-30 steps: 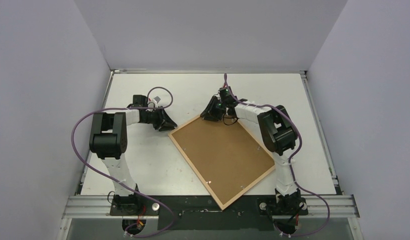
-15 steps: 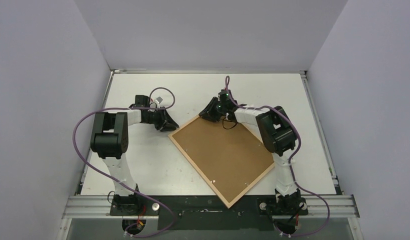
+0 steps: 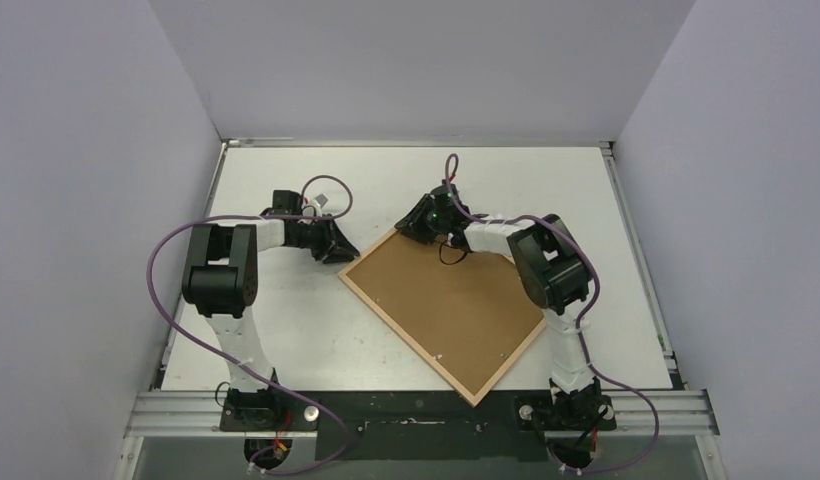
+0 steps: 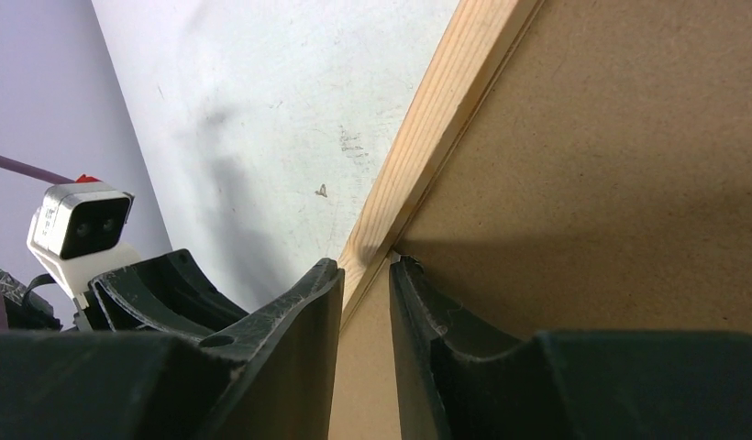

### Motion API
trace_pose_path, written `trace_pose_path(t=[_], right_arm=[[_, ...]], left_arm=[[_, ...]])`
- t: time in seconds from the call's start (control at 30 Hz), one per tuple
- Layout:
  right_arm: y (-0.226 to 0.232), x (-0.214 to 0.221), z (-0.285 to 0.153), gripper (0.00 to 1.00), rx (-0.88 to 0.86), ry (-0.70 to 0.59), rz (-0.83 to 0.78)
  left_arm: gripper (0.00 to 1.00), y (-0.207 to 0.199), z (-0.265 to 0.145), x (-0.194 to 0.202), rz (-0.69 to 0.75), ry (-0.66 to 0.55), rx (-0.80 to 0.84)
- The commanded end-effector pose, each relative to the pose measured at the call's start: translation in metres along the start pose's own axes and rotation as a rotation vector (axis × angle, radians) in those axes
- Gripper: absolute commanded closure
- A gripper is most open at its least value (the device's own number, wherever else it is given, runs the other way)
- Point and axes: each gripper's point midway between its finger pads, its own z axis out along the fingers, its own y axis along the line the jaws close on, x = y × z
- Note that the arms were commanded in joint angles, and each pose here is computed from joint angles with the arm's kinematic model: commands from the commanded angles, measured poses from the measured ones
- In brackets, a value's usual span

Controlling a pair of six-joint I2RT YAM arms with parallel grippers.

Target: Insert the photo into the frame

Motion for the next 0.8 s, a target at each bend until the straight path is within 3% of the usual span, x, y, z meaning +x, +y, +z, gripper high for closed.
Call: trace_pose_path(t=[0.0,0.2,0.37,0.57,0.77], right_arm=[[0.018,-0.011,0.006,0.72,-0.066,-0.053,-0.035],[0.051,-0.041,-0.031,0.66,-0.16,-0.111,-0.075],[0.042,-0.082,-0.068,0.62,-0.109,-0.181,-0.095],[-0.053,-0.124,-0.145,0.59,0.35,-0.242,-0.113],[-0.112,-0.124,-0.267,0.27,0.789,-0.367,-0.244]], left_arm=[[0.76,-0.015,0.005,0.013,-0.009,0.061,0.056],[0.72,-0.023,0.005,0.0,0.012,0.043,0.067],[0.62,-0.032,0.006,-0.015,0.047,0.032,0.068],[0.6,-0.032,0.011,-0.026,0.061,0.03,0.056],[0.47,-0.032,0.018,-0.042,0.119,0.011,0.043]])
